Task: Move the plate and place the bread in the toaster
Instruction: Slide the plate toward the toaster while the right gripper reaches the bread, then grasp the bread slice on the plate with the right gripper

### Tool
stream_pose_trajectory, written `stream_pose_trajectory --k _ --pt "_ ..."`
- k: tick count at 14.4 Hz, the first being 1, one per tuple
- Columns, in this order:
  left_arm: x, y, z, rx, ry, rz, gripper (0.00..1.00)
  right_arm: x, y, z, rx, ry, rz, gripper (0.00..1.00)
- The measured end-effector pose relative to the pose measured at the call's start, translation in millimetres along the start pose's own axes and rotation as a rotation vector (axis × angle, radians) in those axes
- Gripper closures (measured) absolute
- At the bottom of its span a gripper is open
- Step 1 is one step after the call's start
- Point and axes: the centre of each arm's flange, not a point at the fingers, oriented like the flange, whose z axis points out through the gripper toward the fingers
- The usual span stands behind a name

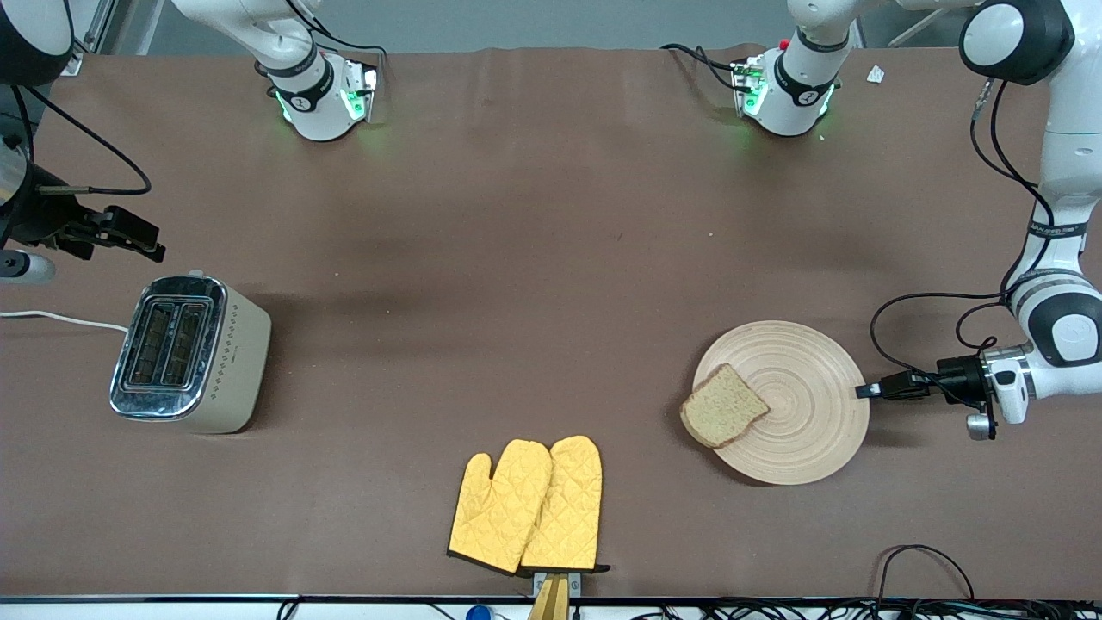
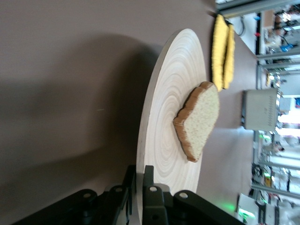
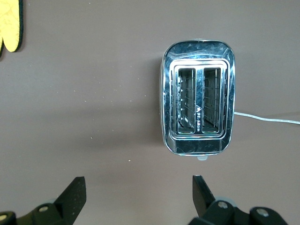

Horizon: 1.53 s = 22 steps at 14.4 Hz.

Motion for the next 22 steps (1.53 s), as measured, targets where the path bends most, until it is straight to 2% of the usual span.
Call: stream_pose_trajectory --k 3,5,8,10,13,17,22 --pt "13 46 41 -0.076 -0.053 0.069 0.9 -3 -10 2 0.013 -0.021 -0.014 0.0" --pt "16 82 88 -0.126 -0.118 0.113 0.9 -4 -21 3 0.024 -0.027 -0.031 0.0" --pt "16 140 176 -0.131 -0.222 0.176 0.9 2 -44 21 0.028 -0.049 -0.067 0.0" --pt "15 170 223 -0.118 -0.226 0.186 0.9 17 -73 51 0.022 -0.048 -0.108 0.0" --pt "4 197 289 -0.164 -0.196 0.143 0.9 42 -131 111 0.007 -0.034 -0.138 0.0" --pt "-27 209 365 -0.19 -0.176 0.057 0.91 48 -220 193 0.005 0.037 -0.077 0.0" --pt "-49 194 398 -0.162 -0.187 0.013 0.91 59 -230 263 0.071 0.1 -0.021 0.0"
